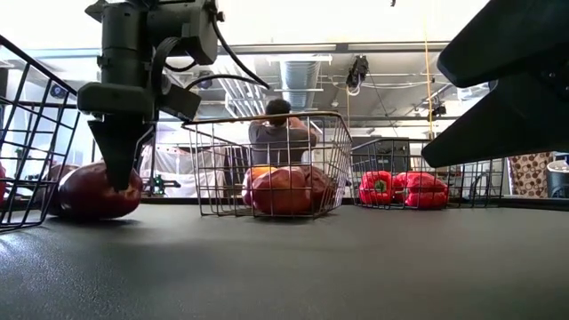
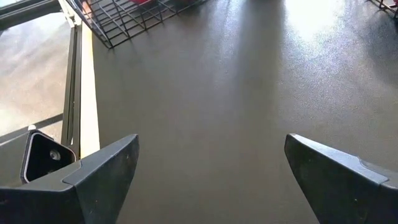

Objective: Sort produce into baskets
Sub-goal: Put the red apple into the gold wire basket

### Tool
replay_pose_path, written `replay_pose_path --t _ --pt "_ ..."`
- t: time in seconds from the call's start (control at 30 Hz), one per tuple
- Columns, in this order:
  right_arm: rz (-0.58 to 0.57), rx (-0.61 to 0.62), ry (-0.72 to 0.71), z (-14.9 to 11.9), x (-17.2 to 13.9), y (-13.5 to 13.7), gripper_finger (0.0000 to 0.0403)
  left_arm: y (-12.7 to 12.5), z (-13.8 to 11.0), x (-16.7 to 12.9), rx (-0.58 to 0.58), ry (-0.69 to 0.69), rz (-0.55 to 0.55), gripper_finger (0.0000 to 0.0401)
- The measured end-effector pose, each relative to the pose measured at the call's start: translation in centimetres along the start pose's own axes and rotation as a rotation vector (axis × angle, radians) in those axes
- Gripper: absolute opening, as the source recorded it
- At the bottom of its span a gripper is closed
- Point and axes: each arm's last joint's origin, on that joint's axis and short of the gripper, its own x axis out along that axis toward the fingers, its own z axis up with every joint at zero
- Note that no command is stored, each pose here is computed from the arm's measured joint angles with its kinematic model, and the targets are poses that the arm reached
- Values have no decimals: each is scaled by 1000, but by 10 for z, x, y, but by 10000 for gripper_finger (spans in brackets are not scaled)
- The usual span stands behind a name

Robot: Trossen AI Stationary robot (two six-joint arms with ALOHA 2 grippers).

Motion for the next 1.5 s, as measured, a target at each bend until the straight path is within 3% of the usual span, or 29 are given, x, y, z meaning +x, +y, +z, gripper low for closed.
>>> replay_pose_path --t 0.2,0.4,0.67,0.8,1.0,1.2,1.3,1.4,1.5 --pt "-1 -1 1 0 0 0 393 -1 9 -29 43 -20 59 241" --pt "-1 -2 1 -1 0 -1 393 -2 22 -84 43 -83 103 241" --pt "-2 -2 1 -1 0 -1 393 -6 40 -173 11 -412 55 240" --pt "-2 -2 1 -1 0 -1 393 -13 47 -196 25 -555 -23 240" --pt "55 -8 47 -2 -10 4 393 -33 50 -200 94 -676 -94 240" --pt "106 -39 84 -6 -41 12 393 -94 41 -187 240 -896 -307 239" --pt "123 -25 87 -9 -59 15 393 -126 34 -165 294 -982 -399 239" --pt "137 -37 74 -13 -71 18 393 -141 32 -142 297 -1010 -324 239" --pt "149 -41 70 -16 -75 20 393 -132 40 -135 235 -991 -227 239"
